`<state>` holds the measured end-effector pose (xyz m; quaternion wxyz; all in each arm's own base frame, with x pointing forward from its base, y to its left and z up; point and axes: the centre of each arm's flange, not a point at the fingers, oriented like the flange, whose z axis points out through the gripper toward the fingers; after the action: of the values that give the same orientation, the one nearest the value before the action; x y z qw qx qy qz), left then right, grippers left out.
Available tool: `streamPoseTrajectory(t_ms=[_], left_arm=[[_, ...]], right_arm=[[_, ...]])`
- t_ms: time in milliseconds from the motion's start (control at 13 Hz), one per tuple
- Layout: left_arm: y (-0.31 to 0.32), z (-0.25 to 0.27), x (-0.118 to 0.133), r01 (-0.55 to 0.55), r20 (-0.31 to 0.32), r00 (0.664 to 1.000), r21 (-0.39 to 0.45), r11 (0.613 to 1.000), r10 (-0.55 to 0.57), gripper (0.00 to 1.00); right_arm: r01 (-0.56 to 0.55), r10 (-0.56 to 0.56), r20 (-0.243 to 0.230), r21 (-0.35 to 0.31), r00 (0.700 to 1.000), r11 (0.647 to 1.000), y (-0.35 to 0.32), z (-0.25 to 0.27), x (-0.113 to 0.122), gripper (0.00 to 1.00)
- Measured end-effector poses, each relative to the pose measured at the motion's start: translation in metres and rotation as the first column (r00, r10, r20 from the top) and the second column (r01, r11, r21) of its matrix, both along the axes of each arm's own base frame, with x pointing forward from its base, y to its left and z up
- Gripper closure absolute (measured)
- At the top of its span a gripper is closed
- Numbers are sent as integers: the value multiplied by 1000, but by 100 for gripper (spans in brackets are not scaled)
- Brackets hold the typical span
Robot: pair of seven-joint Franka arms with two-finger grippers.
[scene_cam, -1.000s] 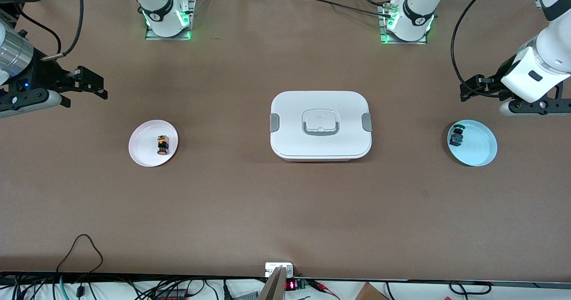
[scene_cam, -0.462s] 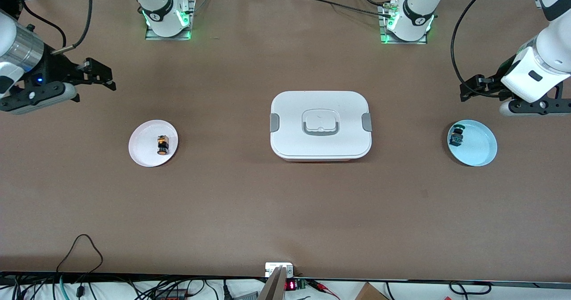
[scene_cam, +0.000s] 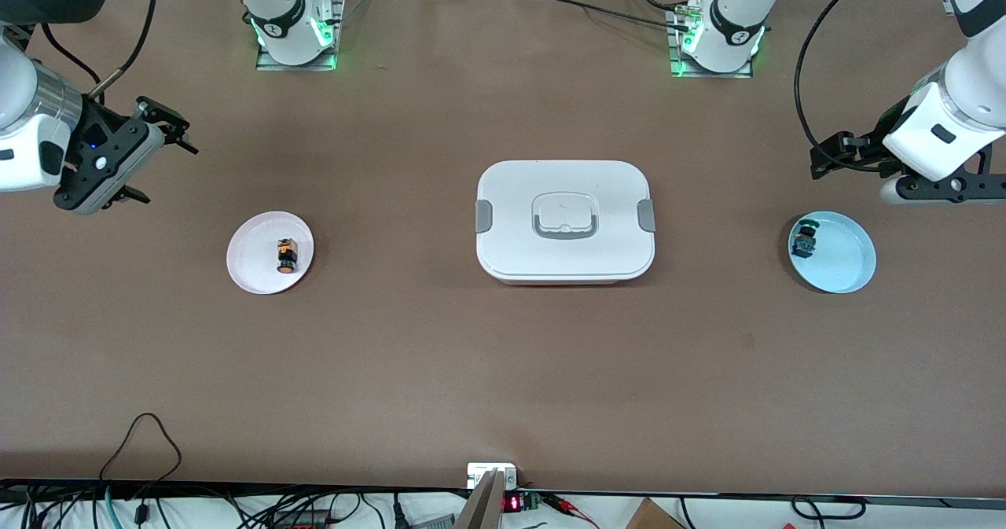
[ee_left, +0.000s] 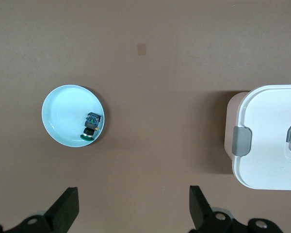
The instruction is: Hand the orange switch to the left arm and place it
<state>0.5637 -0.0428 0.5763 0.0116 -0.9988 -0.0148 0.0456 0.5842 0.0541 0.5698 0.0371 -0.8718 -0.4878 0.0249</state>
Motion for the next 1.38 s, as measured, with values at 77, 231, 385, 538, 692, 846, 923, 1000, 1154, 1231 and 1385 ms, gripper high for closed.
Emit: streamPoseTrajectory(t_ms=[77, 231, 385, 538, 692, 846, 923, 1000, 1154, 1231, 1385], left_arm=[[0, 0, 0, 0, 0, 1000, 0, 1000, 0, 0], [0, 0, 0, 0, 0, 1000, 0, 1000, 0, 0], [0, 0, 0, 0, 0, 1000, 0, 1000, 0, 0], [0, 0, 0, 0, 0, 1000, 0, 1000, 0, 0], [0, 0, 0, 0, 0, 1000, 0, 1000, 0, 0], [0, 0, 0, 0, 0, 1000, 0, 1000, 0, 0], [0, 0, 0, 0, 0, 1000, 0, 1000, 0, 0], [0, 0, 0, 0, 0, 1000, 0, 1000, 0, 0], [0, 0, 0, 0, 1, 1000, 0, 1000, 0, 0], [0, 0, 0, 0, 1, 1000, 0, 1000, 0, 0], [0, 0, 0, 0, 1, 1000, 0, 1000, 0, 0]], right_arm=[[-97, 97, 10, -11, 995, 995, -1, -1, 2, 0], [-280, 280, 14, -34, 960, 960, -2, -2, 3, 0], [-407, 408, 12, -38, 913, 912, 0, -3, 4, 0], [-478, 479, -1, -28, 878, 878, 4, -9, 5, 0], [-526, 526, -36, -8, 850, 850, 13, -32, 9, 0], [-572, 571, -60, 10, 819, 820, 19, -65, 18, 0], [-597, 596, -55, 12, 801, 802, 20, -83, 23, 0], [-619, 618, -46, 11, 785, 786, 20, -104, 27, 0], [-648, 648, -26, 4, 761, 762, 21, -150, 29, 0], [-659, 659, -16, -1, 752, 752, 21, -175, 28, 0], [-676, 676, 6, -12, 737, 737, 22, -220, 19, 0]])
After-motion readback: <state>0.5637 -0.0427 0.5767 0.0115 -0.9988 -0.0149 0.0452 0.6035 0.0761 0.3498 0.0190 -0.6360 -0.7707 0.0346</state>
